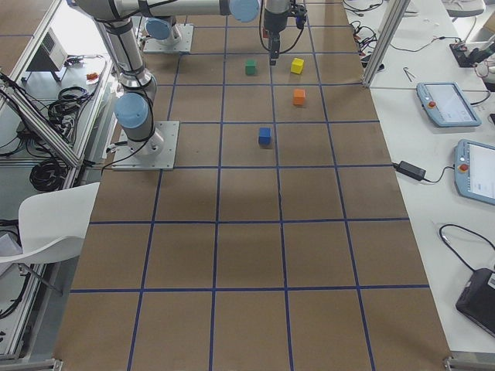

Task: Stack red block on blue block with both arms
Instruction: 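Carry the red cube with the left gripper toward the table centre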

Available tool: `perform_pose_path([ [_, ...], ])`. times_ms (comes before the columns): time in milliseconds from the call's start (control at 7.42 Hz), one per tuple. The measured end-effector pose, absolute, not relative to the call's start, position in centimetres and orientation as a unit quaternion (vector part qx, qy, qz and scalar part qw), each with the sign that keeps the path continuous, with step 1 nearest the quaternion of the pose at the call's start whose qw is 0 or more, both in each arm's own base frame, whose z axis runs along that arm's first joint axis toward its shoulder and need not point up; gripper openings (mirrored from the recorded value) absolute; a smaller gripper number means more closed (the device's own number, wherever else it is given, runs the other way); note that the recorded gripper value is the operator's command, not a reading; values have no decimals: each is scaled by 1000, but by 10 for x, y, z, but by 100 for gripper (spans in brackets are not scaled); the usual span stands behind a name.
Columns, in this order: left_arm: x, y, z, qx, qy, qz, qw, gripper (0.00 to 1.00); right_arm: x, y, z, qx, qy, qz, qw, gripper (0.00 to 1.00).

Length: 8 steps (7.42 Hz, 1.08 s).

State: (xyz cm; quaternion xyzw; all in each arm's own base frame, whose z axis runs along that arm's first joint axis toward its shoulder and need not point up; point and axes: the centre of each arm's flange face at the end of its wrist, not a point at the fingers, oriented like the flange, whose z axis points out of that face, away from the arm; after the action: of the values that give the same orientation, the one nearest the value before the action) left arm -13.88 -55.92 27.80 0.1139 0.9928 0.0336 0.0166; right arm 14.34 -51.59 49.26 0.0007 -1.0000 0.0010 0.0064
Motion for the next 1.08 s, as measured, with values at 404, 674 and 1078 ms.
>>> perform_pose_path([
  [404, -277, -554, 298, 73, 996, 17, -50, 14, 139, -517, 494, -2, -1000, 2, 11, 100],
  [674, -349, -539, 275, 57, 996, 37, -64, 15, 136, -517, 494, -5, -1000, 1, 12, 100],
  [1078, -402, -522, 228, 38, 996, 57, -53, 34, 135, -517, 494, -6, -1000, 2, 12, 100],
])
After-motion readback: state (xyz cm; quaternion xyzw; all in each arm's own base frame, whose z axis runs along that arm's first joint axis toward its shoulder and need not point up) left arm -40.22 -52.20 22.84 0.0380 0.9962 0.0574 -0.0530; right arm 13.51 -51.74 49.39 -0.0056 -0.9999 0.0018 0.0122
